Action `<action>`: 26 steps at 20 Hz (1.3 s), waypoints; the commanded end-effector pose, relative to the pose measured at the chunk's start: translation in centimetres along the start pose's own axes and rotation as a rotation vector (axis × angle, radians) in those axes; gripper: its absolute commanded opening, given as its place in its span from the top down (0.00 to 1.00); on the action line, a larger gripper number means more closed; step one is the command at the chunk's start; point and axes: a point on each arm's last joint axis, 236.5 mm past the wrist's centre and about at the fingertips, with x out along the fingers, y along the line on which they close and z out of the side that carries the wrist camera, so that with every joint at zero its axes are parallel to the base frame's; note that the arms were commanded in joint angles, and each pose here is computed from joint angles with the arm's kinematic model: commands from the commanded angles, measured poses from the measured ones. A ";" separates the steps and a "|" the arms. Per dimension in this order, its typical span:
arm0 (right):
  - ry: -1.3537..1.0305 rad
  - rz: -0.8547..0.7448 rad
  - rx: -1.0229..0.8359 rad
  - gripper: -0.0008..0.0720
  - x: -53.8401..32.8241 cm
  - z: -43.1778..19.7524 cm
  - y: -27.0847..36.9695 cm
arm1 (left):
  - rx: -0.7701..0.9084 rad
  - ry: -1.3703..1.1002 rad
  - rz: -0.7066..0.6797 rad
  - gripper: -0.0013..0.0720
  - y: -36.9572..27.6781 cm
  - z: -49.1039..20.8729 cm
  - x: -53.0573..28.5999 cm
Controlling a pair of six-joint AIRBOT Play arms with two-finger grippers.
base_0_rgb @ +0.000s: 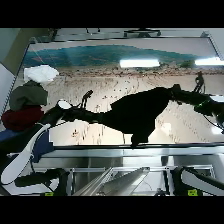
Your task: Fold the shirts.
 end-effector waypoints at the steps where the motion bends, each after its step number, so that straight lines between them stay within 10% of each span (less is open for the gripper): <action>1: -0.185 -0.056 0.014 0.82 -2.2 5.4 -3.2 | -0.058 0.002 -0.119 0.01 -2.3 0.1 2.8; 3: -0.188 -0.084 0.016 0.26 -2.6 5.8 -5.1 | -0.032 0.014 -0.171 0.01 -4.5 0.6 3.8; 19: 0.395 -0.164 -0.021 0.30 -0.3 -9.4 -9.4 | 0.087 0.171 -0.175 0.04 -6.6 5.5 12.9; 22: 0.460 -0.147 -0.045 0.68 1.4 -10.7 -9.4 | 0.130 0.226 -0.106 0.39 -6.0 4.4 13.4; 24: 0.457 -0.130 -0.063 0.88 1.4 -10.1 -8.6 | 0.136 0.233 -0.126 0.85 -6.8 4.4 13.2; 26: 0.467 -0.093 -0.103 0.95 1.0 -9.5 -7.0 | 0.146 0.240 -0.150 0.97 -7.8 4.8 12.6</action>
